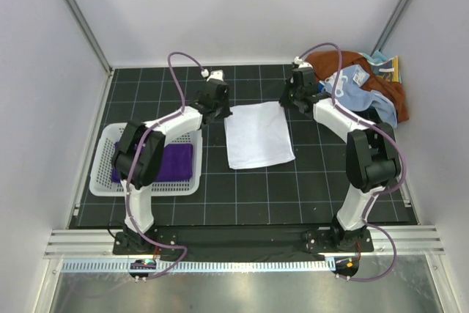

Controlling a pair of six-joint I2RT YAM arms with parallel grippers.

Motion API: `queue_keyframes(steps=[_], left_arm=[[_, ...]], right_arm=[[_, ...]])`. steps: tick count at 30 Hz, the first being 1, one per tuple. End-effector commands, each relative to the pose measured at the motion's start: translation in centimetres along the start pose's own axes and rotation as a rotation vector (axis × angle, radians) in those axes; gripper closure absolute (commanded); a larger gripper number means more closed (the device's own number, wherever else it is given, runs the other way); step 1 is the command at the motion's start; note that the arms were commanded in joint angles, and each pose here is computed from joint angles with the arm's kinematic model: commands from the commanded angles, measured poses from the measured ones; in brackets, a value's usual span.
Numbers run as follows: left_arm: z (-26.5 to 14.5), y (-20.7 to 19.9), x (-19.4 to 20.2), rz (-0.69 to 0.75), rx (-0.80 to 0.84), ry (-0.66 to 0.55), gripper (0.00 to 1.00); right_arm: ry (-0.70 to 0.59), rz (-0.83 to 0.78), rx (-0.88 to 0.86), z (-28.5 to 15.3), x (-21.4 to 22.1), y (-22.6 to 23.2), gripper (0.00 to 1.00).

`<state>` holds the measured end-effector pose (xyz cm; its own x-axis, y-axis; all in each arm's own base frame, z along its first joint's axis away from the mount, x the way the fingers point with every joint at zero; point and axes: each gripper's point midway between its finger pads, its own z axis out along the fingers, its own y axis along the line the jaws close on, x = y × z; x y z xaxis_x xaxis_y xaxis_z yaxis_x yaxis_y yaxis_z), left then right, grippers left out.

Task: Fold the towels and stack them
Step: Fold the towel

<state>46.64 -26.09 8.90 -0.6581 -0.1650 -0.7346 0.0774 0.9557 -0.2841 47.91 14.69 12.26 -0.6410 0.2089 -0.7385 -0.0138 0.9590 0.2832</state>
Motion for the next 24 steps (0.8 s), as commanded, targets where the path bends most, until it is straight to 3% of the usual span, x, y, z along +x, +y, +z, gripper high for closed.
queue_keyframes(steps=[1,13,24], left_arm=[[-2.1,-1.7,-3.0,-0.022,0.093,-0.092,1.0],[-4.9,-2.0,0.9,-0.048,0.212,-0.048,1.0],[-7.0,-2.9,4.3,-0.01,0.232,0.0,1.0]], right_arm=[[-0.066,-0.004,-0.031,-1.6,-1.2,0.4,0.94],[-0.088,0.041,-0.021,-4.8,0.9,-0.7,0.94],[-0.031,0.072,0.042,-6.2,4.6,-2.8,0.94]])
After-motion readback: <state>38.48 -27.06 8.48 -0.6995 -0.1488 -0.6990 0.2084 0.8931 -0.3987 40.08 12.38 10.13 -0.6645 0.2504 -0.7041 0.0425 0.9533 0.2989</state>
